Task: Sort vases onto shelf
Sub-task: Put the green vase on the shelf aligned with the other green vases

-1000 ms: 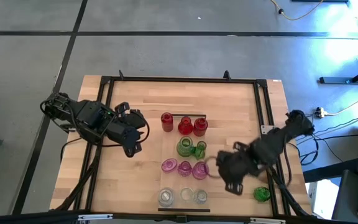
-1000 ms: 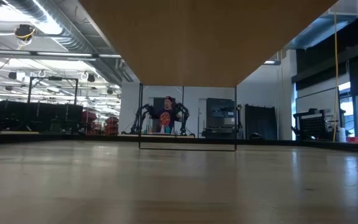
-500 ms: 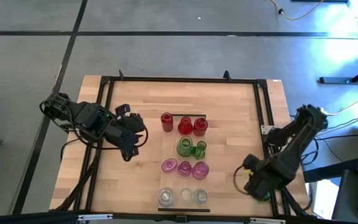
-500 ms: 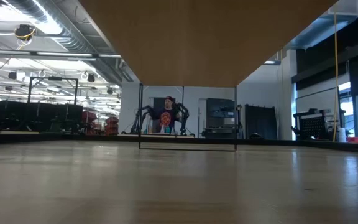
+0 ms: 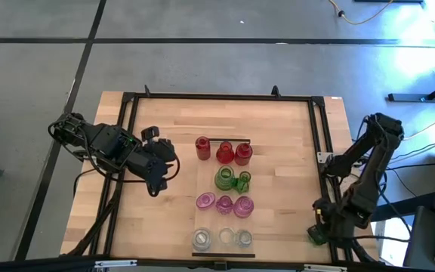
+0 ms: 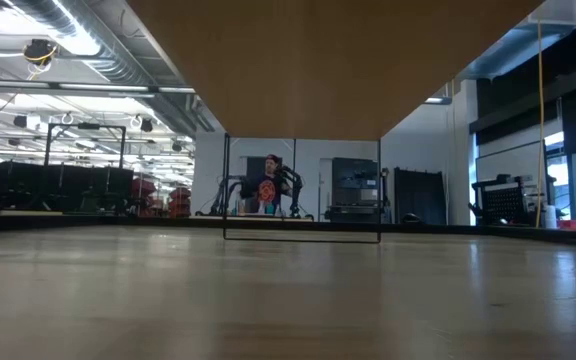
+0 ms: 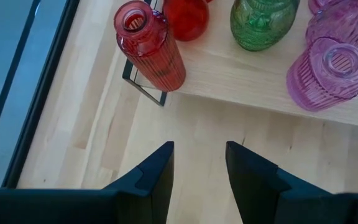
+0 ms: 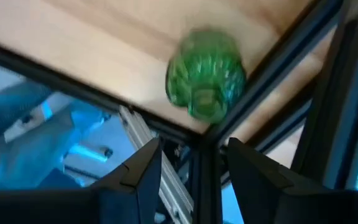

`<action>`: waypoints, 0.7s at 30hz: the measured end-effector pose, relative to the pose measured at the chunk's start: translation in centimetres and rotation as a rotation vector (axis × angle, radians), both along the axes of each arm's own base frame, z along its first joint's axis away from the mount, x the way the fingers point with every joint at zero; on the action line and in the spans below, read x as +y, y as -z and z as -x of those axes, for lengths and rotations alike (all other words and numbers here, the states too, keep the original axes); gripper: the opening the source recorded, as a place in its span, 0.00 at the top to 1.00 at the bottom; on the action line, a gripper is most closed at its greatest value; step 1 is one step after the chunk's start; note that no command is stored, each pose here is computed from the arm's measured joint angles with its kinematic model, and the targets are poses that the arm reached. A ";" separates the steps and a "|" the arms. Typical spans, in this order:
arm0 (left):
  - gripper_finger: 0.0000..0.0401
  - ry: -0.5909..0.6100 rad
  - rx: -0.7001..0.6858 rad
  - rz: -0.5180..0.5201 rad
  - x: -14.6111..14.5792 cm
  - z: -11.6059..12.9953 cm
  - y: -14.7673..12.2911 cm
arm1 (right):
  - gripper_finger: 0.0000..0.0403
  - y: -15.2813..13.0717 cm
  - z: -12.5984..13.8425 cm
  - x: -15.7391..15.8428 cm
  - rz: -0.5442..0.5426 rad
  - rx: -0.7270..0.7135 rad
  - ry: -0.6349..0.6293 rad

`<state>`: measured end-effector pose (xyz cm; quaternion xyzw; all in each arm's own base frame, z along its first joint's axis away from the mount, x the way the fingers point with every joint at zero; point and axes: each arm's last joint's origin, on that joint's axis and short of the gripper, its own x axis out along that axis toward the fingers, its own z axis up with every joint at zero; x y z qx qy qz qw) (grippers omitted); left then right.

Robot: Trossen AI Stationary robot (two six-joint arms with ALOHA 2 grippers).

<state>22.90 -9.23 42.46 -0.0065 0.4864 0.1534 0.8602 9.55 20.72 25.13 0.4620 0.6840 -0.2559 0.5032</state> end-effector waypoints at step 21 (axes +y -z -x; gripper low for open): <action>0.65 0.044 0.043 -0.002 1.2 -0.5 0.1 | 0.59 4.4 0.3 -0.2 -0.049 0.038 -0.008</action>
